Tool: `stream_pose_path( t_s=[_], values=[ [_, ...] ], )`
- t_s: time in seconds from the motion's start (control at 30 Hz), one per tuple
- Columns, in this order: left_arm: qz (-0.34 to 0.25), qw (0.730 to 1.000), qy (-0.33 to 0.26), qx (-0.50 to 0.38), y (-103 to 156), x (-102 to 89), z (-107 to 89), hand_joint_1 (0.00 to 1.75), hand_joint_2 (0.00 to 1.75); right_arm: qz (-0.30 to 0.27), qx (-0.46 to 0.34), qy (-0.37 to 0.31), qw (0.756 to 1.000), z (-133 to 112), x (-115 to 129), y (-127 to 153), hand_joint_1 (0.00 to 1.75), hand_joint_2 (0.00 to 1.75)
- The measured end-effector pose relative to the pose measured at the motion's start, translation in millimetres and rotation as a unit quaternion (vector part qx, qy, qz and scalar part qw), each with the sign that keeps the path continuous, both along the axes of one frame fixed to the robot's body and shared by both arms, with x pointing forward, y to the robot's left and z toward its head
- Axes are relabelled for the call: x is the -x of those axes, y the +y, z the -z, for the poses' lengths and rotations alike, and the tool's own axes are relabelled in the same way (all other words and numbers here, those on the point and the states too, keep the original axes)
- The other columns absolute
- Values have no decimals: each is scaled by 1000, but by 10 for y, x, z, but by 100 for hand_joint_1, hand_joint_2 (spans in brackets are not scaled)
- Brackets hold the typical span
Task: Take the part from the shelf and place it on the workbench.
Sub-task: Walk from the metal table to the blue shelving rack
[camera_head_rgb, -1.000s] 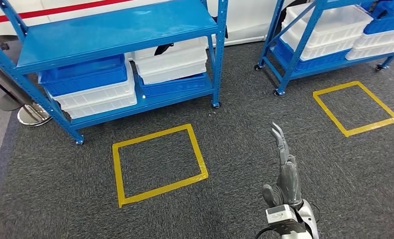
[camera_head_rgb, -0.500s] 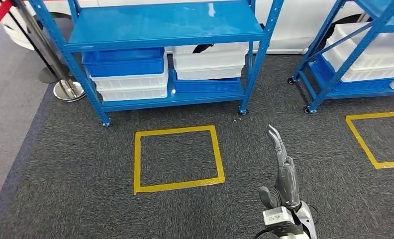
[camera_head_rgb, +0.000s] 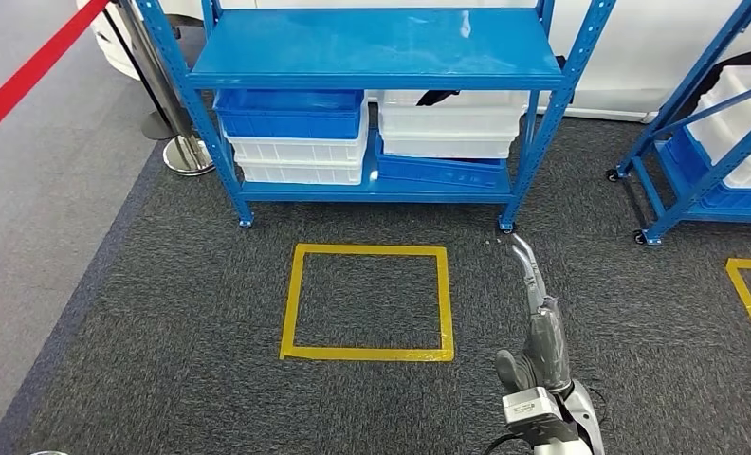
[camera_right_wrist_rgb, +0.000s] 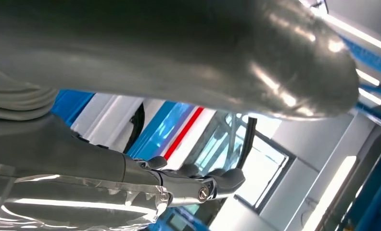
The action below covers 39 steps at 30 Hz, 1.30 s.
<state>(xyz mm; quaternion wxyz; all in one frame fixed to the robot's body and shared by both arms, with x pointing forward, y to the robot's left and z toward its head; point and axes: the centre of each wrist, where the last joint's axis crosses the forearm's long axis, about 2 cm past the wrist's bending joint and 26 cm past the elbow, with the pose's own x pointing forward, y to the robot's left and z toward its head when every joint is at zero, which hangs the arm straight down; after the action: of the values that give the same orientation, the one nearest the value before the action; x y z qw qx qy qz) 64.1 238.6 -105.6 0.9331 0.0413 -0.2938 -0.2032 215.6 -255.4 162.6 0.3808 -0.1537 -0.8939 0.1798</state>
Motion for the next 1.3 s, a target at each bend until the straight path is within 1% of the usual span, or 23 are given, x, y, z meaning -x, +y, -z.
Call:
stream_pose_path(
  t_s=[0.03, 0.17, 0.33, 0.43, 0.47, 0.5, 0.57, 0.63, 0.93, 1.07, 1.17, 1.3],
  values=[
    [0, 1000, 0, 0, 0, -2, 0, 0, 0, 0, 1, 2, 1000, 7, 3, 0, 0, 0],
    [0, 1000, 1, 0, 1, 9, 1, 0, 0, 1, 0, 3, 1000, 17, 6, 8, 0, 175],
    [0, 1000, 1, -2, 3, 11, 2, 0, 0, 7, -9, 4, 1000, 20, 10, 32, 0, 175],
    [0, 1000, 0, -1, -1, 10, 1, 0, 0, 10, -16, 3, 1000, 19, 10, 45, 0, 44],
    [1, 1000, 0, -1, -2, 9, 1, 0, 0, 11, -17, 2, 1000, 21, 12, 46, 0, 44],
    [1, 1000, 0, -1, -2, 10, 1, 0, 0, 13, -16, 2, 1000, 25, 15, 48, 0, 87],
    [1, 1000, 1, -1, -2, 16, 2, 0, 0, 16, -13, 2, 1000, 37, 21, 47, 0, 87],
    [1, 1000, 1, -1, -3, 16, 2, 0, 0, 18, -12, 2, 1000, 42, 24, 46, 0, 0],
    [1, 1000, 0, -1, -13, 16, 1, 0, 0, 31, -39, -2, 999, 30, 24, 103, 0, 0],
    [1, 1000, 2, -1, -13, 41, 4, 0, 0, 35, -41, -2, 999, 38, 37, 121, 0, 175],
    [2, 1000, 4, -2, -13, 68, 8, 0, 0, 39, -40, -1, 998, 53, 57, 127, 0, 175],
    [2, 1000, 4, -2, -13, 76, 9, 0, 0, 42, -50, 8, 998, 80, 92, 137, 0, 0]
  ],
)
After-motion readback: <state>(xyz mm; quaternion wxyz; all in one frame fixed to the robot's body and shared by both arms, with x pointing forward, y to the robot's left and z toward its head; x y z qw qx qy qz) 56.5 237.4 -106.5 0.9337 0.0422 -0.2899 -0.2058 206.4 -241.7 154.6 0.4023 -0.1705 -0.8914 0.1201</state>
